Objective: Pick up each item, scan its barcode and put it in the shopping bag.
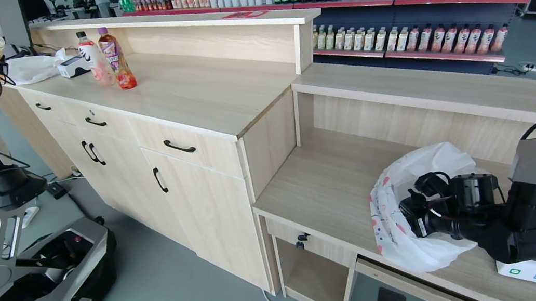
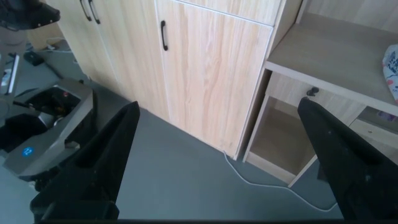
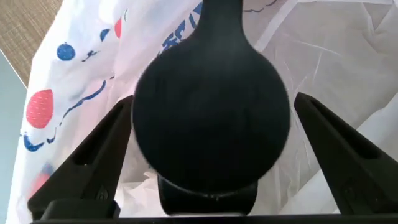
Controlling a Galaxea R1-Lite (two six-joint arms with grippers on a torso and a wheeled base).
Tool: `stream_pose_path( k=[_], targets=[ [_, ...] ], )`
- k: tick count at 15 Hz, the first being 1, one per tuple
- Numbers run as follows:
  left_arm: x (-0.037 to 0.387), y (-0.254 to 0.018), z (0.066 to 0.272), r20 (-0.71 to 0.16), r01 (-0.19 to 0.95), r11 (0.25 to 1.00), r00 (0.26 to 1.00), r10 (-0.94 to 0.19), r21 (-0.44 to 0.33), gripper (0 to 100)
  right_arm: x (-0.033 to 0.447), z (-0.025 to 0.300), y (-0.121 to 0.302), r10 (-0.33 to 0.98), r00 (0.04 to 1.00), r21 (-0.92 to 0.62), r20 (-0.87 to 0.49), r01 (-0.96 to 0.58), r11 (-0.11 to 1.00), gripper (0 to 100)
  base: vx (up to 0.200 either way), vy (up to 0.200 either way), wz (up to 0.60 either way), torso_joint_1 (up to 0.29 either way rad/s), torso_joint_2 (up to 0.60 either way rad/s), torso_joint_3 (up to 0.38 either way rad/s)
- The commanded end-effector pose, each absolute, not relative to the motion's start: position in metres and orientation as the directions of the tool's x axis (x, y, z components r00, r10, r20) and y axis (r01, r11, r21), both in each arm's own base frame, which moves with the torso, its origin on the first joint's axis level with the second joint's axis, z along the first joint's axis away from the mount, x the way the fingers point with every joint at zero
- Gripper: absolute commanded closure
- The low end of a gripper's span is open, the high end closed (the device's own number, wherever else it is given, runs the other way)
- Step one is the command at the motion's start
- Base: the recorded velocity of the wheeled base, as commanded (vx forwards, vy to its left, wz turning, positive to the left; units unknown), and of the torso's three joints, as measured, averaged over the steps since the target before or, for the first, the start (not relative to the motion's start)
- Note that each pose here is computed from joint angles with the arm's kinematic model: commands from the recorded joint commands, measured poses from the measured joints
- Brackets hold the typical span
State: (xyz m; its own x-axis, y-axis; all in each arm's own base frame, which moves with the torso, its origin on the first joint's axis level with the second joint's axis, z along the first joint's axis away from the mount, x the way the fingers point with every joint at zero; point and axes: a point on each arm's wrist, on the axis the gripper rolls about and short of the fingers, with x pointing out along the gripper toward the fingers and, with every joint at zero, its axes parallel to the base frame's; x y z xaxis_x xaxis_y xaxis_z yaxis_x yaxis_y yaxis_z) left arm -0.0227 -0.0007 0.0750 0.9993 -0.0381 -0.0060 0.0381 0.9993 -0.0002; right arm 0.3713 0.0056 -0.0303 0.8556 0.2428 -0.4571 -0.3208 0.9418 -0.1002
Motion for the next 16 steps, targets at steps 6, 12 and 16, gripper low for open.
stream_pose_path(
  k=[6,12,16],
  targets=[
    [-0.023,-0.001,0.075,-0.006,0.038,0.999,0.999,-0.038,0.000,0,0.329,0.077,-0.020,0.124,0.907,-0.183,-0.402,-0.213,0.960,0,0.000,0.000,0.00,0.000,0.00,0.000],
    [-0.023,-0.001,0.075,-0.006,0.038,0.999,0.999,-0.038,0.000,0,0.218,0.168,-0.044,-0.178,0.958,-0.445,-0.225,0.061,0.893,0,0.000,0.000,-0.20,-0.001,0.00,0.002],
    [-0.023,-0.001,0.075,-0.006,0.038,0.999,0.999,-0.038,0.000,0,0.141,0.203,-0.057,-0.331,0.923,-0.456,-0.195,0.214,0.864,0,0.000,0.000,-0.60,0.001,0.00,0.004]
  ],
)
